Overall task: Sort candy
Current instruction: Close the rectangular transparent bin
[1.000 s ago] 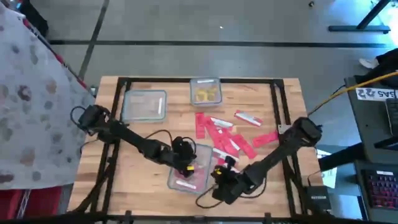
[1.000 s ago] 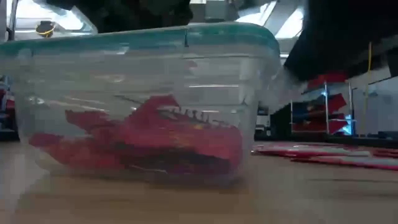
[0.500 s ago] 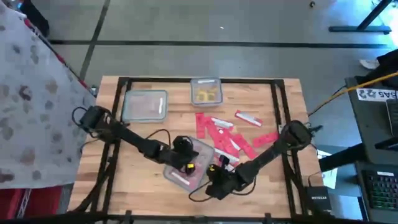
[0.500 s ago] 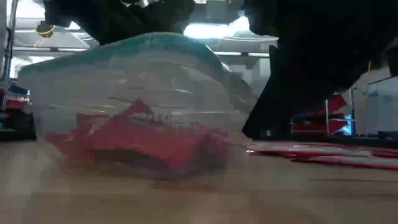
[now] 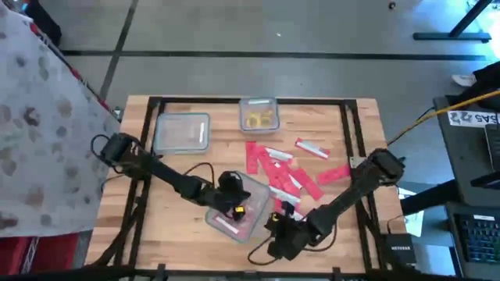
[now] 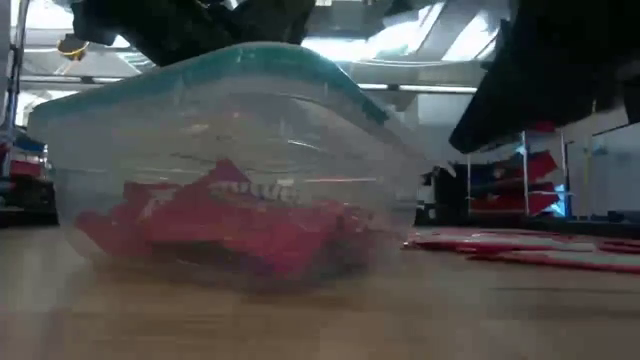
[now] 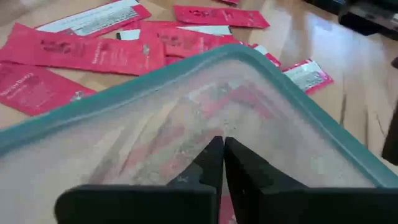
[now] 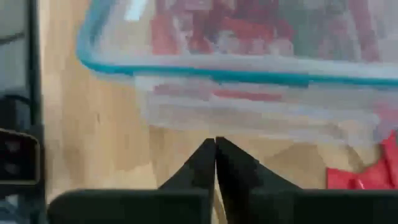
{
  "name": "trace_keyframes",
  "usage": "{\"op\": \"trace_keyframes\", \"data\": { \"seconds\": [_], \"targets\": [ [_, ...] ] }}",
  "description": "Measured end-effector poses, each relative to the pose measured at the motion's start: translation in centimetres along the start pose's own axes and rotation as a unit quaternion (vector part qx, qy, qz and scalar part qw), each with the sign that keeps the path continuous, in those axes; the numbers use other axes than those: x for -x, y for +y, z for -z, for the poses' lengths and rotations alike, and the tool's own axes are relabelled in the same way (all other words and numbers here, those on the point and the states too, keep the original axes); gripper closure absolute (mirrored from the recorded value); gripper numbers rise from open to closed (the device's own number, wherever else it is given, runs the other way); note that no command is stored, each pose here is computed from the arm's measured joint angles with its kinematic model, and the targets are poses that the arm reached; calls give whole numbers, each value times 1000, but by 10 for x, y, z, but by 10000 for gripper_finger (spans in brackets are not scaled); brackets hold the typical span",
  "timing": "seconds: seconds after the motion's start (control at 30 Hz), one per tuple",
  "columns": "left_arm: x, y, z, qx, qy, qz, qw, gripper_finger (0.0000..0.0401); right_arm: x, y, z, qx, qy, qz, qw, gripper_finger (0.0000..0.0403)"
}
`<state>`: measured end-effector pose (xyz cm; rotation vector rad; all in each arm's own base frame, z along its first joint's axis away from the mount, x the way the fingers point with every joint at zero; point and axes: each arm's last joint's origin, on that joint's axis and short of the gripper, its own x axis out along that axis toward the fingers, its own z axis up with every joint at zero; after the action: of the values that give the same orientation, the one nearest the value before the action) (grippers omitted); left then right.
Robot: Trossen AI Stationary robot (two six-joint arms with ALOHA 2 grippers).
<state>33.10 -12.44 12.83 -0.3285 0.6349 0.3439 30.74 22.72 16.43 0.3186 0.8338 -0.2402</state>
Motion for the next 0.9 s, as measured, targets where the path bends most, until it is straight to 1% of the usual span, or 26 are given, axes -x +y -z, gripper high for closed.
{"op": "trace_keyframes", "data": {
  "seconds": [0.07, 0.2, 0.3, 0.5, 0.6, 0.67, 0.8, 0.9],
  "targets": [
    [0, 0, 0, 1, 0, 0, 1000, 401, 0, -1, 0, 2, 1, 4, 1000, 403],
    [0, 0, 0, 1, 0, 0, 1000, 401, -2, -4, -3, 2, -24, 26, 999, 403],
    [0, 0, 0, 3, 0, 0, 1000, 401, -14, -11, -10, -10, -29, 42, 999, 403],
    [0, 1, 1, 2, 5, -4, 1000, 401, -34, -21, -20, -20, -39, 53, 998, 403],
    [0, 2, 1, 5, 3, -8, 1000, 401, -42, -27, -16, -10, -57, 94, 994, 403],
    [0, 2, 1, 7, 1, -11, 1000, 401, -43, -30, -16, -4, -61, 110, 992, 403],
    [0, 2, 0, 5, -4, -13, 1000, 401, -40, -31, -16, 5, -45, 108, 993, 403],
    [5, -1, -5, 0, -12, -9, 1000, 401, -33, -29, -10, 3, -40, 111, 993, 403]
  ]
}}
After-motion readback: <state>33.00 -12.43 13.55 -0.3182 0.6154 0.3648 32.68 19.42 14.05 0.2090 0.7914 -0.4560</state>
